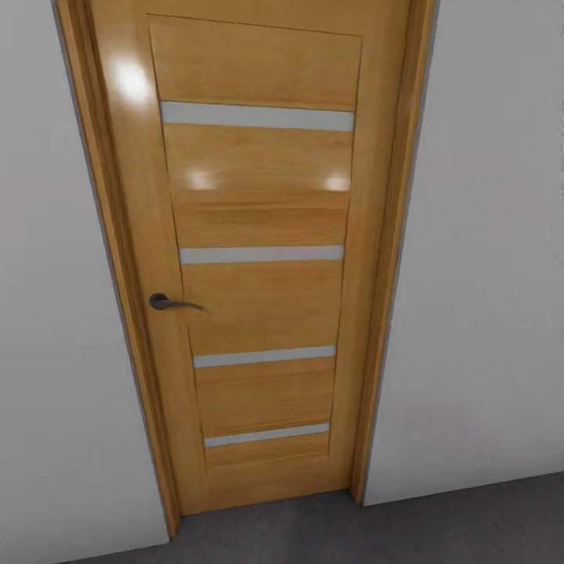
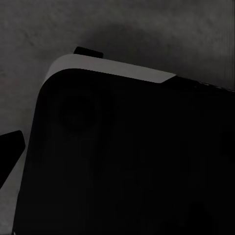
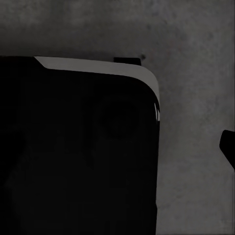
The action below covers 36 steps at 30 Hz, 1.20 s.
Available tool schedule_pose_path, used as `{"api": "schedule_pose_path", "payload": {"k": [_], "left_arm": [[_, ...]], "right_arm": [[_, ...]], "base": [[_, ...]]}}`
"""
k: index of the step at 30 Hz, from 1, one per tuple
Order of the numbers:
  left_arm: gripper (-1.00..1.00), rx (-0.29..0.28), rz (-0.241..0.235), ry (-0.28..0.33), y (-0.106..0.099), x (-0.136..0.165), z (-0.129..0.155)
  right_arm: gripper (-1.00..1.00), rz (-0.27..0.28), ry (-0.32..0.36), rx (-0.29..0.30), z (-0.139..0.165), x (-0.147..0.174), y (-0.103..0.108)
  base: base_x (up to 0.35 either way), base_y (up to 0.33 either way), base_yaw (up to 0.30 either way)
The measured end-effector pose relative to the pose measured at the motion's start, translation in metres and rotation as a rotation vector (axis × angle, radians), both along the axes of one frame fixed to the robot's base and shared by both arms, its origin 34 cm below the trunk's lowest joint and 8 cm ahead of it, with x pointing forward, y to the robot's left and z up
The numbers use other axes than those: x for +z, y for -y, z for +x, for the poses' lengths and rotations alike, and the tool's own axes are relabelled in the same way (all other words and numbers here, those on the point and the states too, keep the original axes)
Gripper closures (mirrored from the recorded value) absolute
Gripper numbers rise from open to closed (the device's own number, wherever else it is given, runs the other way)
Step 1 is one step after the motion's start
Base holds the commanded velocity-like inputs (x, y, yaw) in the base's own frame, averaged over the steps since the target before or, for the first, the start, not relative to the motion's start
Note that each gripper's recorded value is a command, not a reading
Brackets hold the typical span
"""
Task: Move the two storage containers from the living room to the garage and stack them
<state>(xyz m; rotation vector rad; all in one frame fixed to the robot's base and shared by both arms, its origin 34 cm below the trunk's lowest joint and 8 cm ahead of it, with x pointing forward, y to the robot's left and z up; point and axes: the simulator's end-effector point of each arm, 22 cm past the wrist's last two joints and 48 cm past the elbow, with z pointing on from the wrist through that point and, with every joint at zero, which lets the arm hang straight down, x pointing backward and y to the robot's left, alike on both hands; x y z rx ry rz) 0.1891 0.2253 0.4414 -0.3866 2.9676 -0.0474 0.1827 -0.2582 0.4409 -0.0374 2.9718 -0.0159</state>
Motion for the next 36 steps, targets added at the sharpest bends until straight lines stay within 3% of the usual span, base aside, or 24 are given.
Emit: {"api": "schedule_pose_path", "payload": {"k": [5,19,36], "left_arm": [[-1.00,0.003,0.000,0.000,-0.0001,0.0000,0.0000],[-1.00,0.004,0.000,0.000,-0.0001,0.0000,0.0000],[-1.00,0.004,0.000,0.000,-0.0001,0.0000,0.0000]], "right_arm": [[-1.00,0.000,0.001,0.001,0.0003,0.0000,-0.0001],[-1.00,-0.003,0.000,0.001,0.0002,0.0000,0.0023],[-1.00,-0.002,0.000,0.003,0.0001,0.0000,0.0017]], "base": [[0.013,-0.047,0.053],[0.001,-0.003,0.230],[0.009,0.000,0.016]]}}
